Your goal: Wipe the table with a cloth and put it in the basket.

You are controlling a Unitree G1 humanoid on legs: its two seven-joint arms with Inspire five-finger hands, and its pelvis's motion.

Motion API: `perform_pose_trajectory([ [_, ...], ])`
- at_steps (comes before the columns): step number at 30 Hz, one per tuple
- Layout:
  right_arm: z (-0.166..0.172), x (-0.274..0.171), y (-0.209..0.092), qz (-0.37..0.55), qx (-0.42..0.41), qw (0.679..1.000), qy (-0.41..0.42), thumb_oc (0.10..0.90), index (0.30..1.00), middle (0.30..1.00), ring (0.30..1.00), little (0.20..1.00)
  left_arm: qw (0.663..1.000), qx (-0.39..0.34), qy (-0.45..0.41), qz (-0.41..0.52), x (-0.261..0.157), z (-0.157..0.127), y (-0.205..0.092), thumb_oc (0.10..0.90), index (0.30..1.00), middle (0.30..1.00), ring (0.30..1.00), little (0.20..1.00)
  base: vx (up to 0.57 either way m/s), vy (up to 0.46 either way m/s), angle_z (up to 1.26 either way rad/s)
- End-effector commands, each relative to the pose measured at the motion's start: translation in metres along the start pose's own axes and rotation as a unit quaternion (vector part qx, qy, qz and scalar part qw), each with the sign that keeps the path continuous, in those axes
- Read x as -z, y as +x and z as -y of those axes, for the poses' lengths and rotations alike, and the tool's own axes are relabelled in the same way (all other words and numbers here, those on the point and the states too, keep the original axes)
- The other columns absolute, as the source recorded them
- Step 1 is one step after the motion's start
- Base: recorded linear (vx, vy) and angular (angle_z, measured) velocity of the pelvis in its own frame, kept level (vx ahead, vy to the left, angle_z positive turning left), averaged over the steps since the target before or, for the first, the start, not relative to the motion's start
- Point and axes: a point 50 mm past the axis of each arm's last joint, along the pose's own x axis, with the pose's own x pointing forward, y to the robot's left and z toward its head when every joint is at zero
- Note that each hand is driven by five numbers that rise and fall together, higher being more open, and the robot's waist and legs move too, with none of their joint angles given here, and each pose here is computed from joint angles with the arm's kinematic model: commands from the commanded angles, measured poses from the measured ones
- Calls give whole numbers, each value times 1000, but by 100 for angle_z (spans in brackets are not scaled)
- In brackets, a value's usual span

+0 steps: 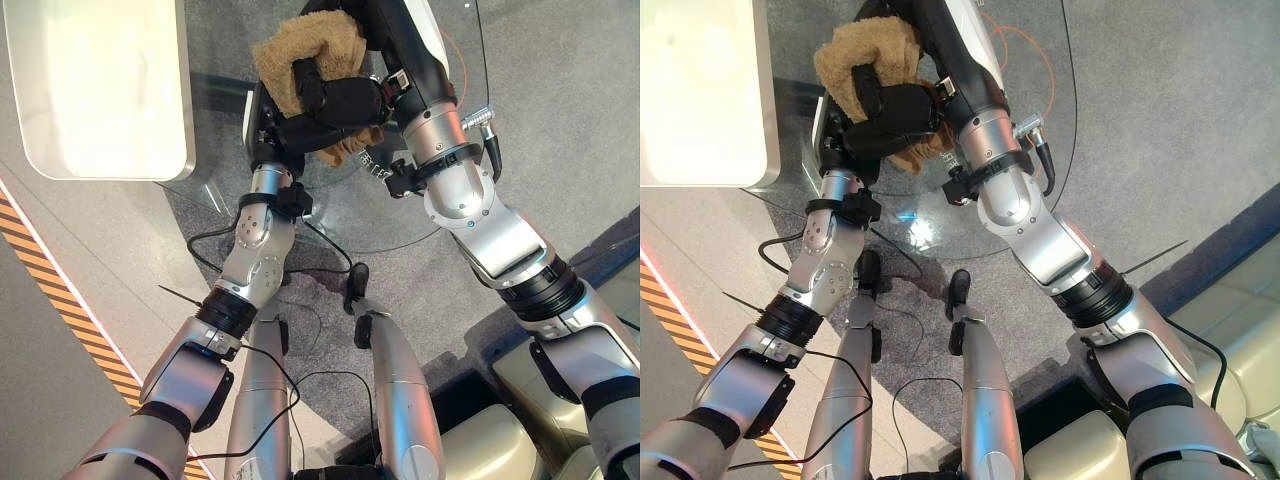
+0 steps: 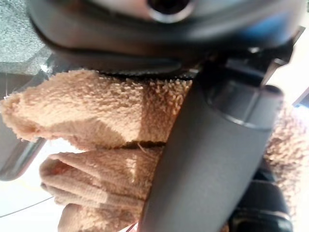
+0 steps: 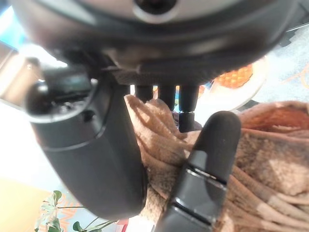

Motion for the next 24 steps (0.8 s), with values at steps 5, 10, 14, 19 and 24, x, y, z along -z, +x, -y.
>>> perform_pose_trajectory([
  [5,56,-119,22,255,147,955,34,800,900,900,900,900,990,109,-57,75,-17,46,1,100,300,300,300,200,0,0,0],
  [10,57,-118,22,255,147,955,34,800,900,900,900,900,990,107,-57,75,-17,47,0,100,300,300,300,200,0,0,0],
  [14,57,-118,21,255,146,955,34,800,900,900,900,900,990,106,-56,76,-18,46,1,100,300,300,300,200,0,0,0],
  [19,56,-118,22,256,146,955,35,800,900,900,900,900,990,105,-56,78,-19,47,2,100,300,300,300,200,0,0,0],
  [24,56,-117,22,253,147,956,34,800,900,900,900,900,990,103,-57,77,-18,45,1,100,300,300,300,200,0,0,0],
])
